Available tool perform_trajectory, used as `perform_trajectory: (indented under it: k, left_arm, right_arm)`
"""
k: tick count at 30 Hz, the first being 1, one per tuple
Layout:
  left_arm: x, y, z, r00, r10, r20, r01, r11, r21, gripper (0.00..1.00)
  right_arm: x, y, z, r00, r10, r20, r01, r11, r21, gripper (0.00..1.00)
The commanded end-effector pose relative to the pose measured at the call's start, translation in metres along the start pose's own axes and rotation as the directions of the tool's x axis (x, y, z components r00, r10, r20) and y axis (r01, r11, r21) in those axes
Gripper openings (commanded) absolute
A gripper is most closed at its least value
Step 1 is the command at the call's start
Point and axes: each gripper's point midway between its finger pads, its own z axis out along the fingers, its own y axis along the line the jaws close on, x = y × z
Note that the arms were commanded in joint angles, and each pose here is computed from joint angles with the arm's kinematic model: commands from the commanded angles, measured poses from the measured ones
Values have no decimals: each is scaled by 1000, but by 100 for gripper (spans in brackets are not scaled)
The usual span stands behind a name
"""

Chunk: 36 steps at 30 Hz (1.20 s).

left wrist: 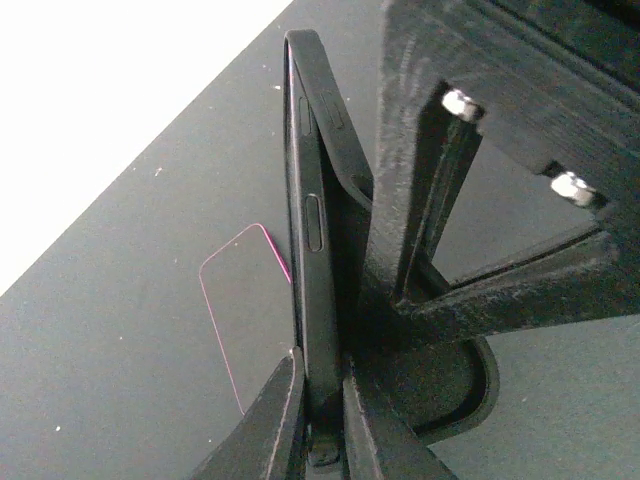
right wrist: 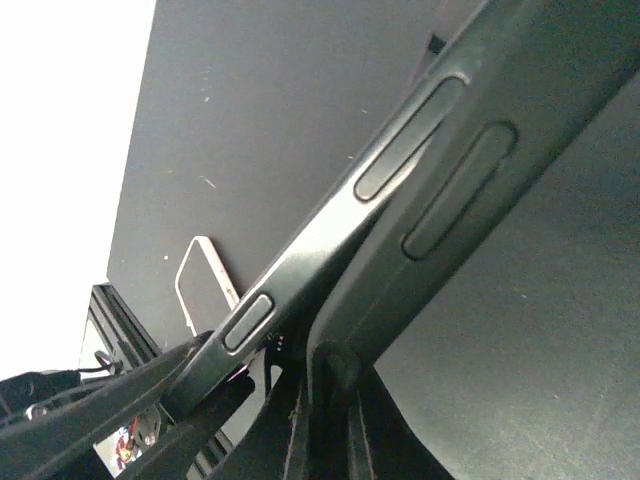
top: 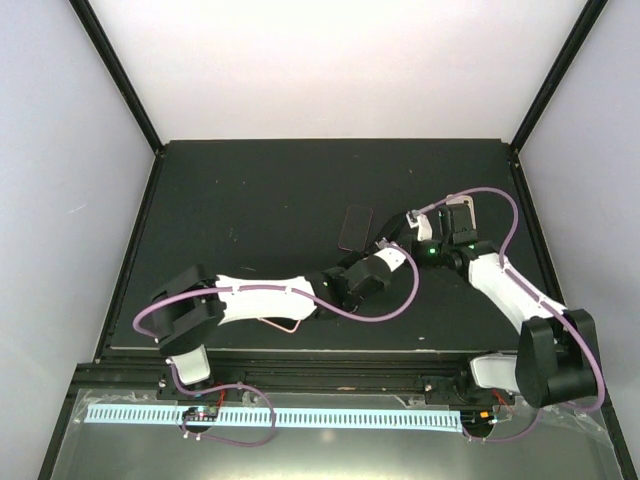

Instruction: Take the phone out of the phone case

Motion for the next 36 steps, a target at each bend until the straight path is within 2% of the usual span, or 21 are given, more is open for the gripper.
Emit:
perform_trajectory:
  k: [1,12,21,25,28,30,32,36]
  left_arm:
    - [-9,59,-24,987,-158,24,160,979,-123,2]
    - [-14,79,-63,948,-307,90,312,949,-46,2]
    - [-39,76,-97,896,-421,143,399,903,159,2]
    - [-26,102,-99,900,-413,143,413,910,28,2]
    - [3,118,-89,930,-356,86,364,925,-106,2]
    - [37,133,-77,949,-315,-14,298,910,-288,2]
    - [56,139,-71,957,-272,-103,215,901,-377,2]
    - [72,133,-48,966,-182,-182,93,907,-412,1]
  right_arm:
    - [-8,-38,-13,992,-103,70,85,971,223,1]
    - [-17,-25,-32,968,-196,157,154,957,244,1]
    - [-19,-28,-27,969,-204,142,166,956,242,1]
    - [-30,-27,-33,961,-235,149,186,941,284,1]
    - [-43,-39,-43,940,-313,137,237,885,400,1]
    - [-52,-44,-53,930,-332,156,237,868,437,1]
    - [-60,-43,-63,924,-331,190,223,873,435,1]
    - [-63,-38,-75,902,-360,238,230,868,441,1]
